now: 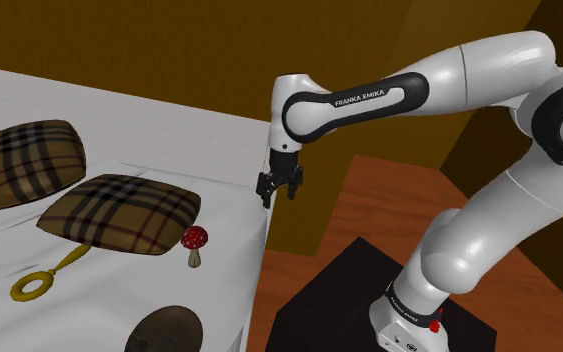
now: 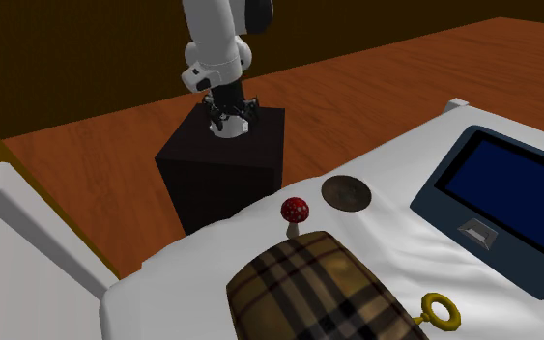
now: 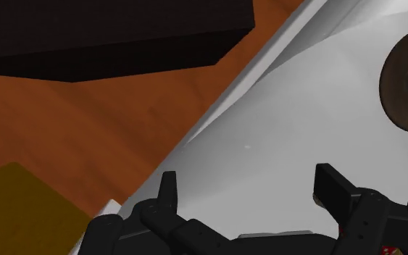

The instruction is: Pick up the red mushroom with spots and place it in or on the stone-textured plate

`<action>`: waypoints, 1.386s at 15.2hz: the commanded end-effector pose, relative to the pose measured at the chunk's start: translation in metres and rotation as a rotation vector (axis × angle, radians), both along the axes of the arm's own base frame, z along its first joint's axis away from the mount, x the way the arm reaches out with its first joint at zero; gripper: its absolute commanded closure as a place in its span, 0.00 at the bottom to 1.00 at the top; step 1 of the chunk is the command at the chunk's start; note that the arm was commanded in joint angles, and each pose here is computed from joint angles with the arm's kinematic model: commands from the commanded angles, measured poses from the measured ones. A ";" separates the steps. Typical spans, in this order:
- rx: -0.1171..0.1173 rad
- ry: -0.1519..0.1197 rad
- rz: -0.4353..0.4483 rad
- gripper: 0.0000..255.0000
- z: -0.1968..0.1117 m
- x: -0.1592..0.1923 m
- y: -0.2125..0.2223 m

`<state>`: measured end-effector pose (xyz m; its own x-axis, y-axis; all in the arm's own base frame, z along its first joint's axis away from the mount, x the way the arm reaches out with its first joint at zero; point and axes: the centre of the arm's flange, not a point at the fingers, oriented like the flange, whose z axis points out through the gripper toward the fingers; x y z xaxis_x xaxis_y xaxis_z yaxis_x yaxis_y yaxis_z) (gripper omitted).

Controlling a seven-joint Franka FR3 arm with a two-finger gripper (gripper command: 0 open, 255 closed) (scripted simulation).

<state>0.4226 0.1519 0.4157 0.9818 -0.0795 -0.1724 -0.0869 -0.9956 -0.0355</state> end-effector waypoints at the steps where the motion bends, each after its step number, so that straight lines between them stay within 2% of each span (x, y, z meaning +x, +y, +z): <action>1: 0.005 -0.010 -0.010 0.00 -0.011 0.015 0.016; 19: 0.038 -0.091 -0.081 0.00 -0.102 0.155 0.165; 21: 0.038 -0.091 -0.081 0.00 -0.113 0.154 0.166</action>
